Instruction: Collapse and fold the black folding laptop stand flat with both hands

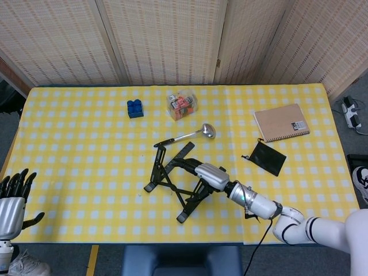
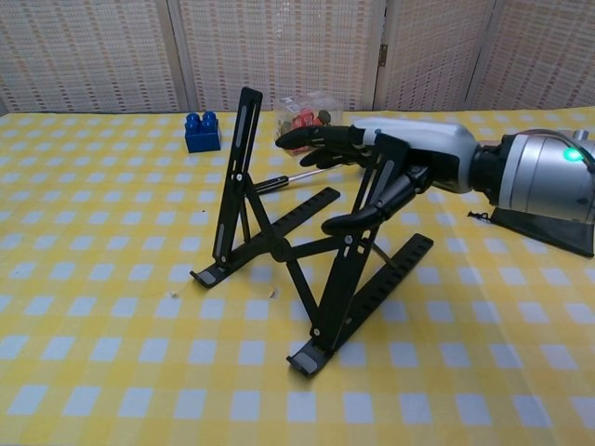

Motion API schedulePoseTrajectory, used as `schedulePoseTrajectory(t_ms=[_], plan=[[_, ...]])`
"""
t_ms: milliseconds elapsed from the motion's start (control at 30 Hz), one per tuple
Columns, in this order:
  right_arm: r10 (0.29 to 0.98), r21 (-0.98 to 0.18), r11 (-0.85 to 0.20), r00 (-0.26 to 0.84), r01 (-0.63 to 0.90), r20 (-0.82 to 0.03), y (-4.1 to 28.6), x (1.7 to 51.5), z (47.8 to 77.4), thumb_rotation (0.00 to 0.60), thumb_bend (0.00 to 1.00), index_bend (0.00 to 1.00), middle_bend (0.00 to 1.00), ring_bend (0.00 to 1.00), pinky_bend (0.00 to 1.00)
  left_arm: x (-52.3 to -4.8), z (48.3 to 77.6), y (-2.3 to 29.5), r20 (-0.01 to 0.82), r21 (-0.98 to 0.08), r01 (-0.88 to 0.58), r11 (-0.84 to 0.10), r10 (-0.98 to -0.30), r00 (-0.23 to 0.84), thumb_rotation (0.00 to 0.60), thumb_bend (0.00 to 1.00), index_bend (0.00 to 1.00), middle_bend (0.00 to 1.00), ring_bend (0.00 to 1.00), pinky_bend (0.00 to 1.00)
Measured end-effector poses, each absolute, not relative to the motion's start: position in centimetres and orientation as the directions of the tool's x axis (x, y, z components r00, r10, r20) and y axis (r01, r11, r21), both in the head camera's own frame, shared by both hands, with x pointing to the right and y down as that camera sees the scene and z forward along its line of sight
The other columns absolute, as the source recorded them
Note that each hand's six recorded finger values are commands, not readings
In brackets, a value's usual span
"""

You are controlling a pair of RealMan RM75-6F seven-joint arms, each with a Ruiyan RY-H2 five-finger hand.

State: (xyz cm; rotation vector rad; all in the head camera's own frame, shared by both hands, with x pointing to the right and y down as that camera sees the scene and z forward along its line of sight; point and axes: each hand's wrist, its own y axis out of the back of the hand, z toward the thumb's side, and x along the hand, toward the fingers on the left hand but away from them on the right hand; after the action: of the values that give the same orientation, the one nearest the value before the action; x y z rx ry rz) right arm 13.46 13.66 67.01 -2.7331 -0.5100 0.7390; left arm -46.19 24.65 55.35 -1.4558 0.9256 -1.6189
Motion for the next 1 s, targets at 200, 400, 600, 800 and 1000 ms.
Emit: schedulePoseTrajectory(t_ms=[200,400,600,800,1000], plan=[[0.324,-0.28,-0.935,0.846,0.218,-0.423,15.8,13.4,66.0,0.46,0.25,0.0,0.0,0.07,0.0,-45.9,55.4,24.6,0.449,-0.89,0.066,-0.452,-0.892,-0.054,0.6,0.16,0.06,0.05,0.01,0.0],[0.264,-0.241,-0.954,0.88,0.178,-0.396,17.6,13.3,64.6,0.46,0.25,0.0,0.0,0.07,0.0,-45.7,55.3,24.5,0.446,-0.891,0.068,-0.448,-0.894,-0.048,0.6,0.16,0.06,0.05,0.01,0.0],[0.22,-0.197,-0.968,0.898,0.153,-0.38,18.8,13.5,63.5,0.458,0.25,0.0,0.0,0.07,0.0,-45.8,55.3,24.6,0.447,-0.891,0.067,-0.45,-0.893,-0.049,0.6,0.16,0.06,0.05,0.01,0.0],[0.19,-0.131,-0.98,0.912,0.152,-0.364,19.7,13.5,63.1,0.463,0.25,0.0,0.0,0.08,0.0,-45.7,55.4,24.7,0.45,-0.889,0.067,-0.452,-0.892,-0.046,0.6,0.16,0.06,0.05,0.01,0.0],[0.172,-0.098,-0.984,0.921,0.147,-0.348,20.2,13.4,62.8,0.46,0.25,0.0,0.0,0.08,0.0,-45.9,55.4,24.8,0.451,-0.888,0.071,-0.454,-0.891,-0.048,0.6,0.16,0.06,0.05,0.01,0.0]])
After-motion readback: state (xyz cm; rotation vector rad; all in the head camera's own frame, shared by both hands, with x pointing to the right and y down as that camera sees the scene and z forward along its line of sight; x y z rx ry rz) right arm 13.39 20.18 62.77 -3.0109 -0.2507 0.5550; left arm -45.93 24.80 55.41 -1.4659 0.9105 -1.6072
